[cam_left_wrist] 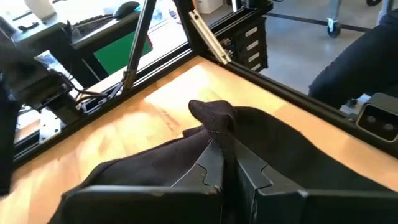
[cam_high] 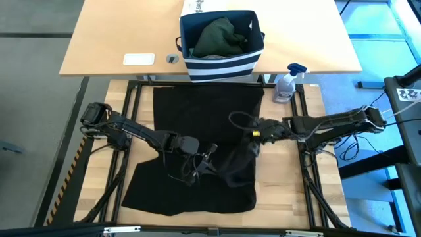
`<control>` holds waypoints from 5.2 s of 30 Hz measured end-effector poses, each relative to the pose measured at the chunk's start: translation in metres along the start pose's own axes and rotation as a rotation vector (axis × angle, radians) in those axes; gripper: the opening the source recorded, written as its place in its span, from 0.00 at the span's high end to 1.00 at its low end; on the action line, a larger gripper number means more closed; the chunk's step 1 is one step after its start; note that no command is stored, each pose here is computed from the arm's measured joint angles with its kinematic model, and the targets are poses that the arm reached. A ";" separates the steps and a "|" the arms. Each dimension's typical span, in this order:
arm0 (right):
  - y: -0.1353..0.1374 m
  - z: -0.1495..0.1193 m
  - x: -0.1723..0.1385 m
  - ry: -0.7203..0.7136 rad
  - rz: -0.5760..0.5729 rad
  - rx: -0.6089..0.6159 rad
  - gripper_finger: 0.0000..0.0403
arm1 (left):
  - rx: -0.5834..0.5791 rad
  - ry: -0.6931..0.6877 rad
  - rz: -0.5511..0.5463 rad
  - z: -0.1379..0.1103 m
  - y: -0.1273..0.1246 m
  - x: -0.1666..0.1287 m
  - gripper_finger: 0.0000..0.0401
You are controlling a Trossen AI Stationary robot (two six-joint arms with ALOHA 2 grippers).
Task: Fold Laundry from Bin
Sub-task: Fold the black shirt
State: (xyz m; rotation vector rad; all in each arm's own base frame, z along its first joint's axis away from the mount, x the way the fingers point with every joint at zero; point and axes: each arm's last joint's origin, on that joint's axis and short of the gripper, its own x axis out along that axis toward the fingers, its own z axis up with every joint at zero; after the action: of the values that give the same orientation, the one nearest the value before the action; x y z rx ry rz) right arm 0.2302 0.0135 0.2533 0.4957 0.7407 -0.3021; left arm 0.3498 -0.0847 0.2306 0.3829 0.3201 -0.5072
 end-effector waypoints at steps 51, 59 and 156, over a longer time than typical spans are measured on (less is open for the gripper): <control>-0.199 0.031 0.075 0.080 -0.540 0.759 0.55 | -0.005 0.002 0.025 0.005 -0.008 0.001 1.00; -0.201 0.031 0.078 0.081 -0.550 0.738 0.56 | -0.008 0.000 0.018 0.006 -0.011 0.002 1.00; -0.051 0.203 0.128 -0.180 0.029 0.025 1.00 | -1.062 0.998 0.340 0.112 -0.222 -0.188 0.98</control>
State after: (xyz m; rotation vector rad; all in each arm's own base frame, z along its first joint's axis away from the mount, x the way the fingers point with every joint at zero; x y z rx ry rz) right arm 0.4136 -0.1481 0.2749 0.4955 0.5554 -0.3247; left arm 0.1004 -0.2354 0.3416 -0.3908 1.3816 0.2711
